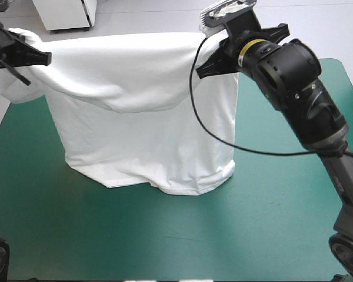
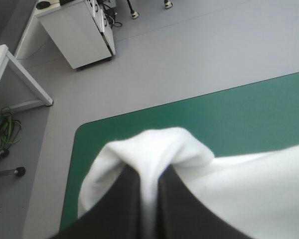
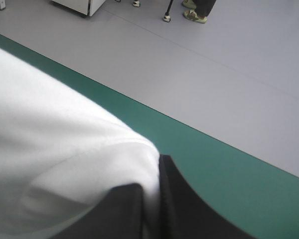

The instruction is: Fold the cloth

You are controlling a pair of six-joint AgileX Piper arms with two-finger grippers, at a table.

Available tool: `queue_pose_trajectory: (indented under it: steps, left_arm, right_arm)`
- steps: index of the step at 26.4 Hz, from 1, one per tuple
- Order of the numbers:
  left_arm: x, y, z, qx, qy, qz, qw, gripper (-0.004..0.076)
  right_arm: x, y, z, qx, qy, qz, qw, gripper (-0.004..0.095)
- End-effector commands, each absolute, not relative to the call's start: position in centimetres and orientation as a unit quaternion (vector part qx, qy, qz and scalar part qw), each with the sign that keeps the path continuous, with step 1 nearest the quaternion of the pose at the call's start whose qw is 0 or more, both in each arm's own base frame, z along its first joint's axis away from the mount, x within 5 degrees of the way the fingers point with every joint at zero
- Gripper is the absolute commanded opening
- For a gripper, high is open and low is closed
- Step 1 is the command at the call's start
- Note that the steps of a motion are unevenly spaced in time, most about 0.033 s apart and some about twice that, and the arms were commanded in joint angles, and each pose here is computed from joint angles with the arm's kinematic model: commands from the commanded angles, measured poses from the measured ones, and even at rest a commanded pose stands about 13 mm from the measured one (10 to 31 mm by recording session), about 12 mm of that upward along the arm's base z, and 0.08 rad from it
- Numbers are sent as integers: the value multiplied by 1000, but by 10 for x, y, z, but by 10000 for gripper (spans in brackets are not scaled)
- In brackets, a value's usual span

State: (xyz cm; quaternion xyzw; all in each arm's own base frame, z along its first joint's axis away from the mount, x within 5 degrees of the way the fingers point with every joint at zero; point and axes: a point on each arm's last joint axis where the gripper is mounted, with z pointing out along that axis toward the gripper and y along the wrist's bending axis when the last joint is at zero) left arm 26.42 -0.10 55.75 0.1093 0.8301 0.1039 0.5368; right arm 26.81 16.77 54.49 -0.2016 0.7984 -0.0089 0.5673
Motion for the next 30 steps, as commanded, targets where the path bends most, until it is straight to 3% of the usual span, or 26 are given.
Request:
queue_pose_trajectory:
  steps: [1,13,17,23,25,26,28,30]
  left_arm:
    - [289,0,549,111,797,122,581,-9]
    - [423,-16,444,105,823,33,557,-9]
    - [455,-20,406,93,834,6,544,-9]
    - [487,-20,363,99,834,16,543,22]
    - [499,-20,350,95,825,19,556,215]
    - [501,-19,349,94,819,21,566,378]
    - [500,-19,355,94,815,23,572,551]
    - [490,-19,371,97,813,24,573,568]
  right_arm:
    - [290,136,556,-155,766,27,624,-19]
    - [435,128,439,-124,800,2,587,-19]
    - [460,137,402,-134,814,-2,566,-19]
    - [478,143,380,-134,805,9,578,9]
    - [483,141,379,-122,797,20,592,233]
    - [484,137,380,-111,796,23,595,495]
    - [480,129,391,-99,801,16,591,793]
    - [466,120,410,-89,811,6,579,862]
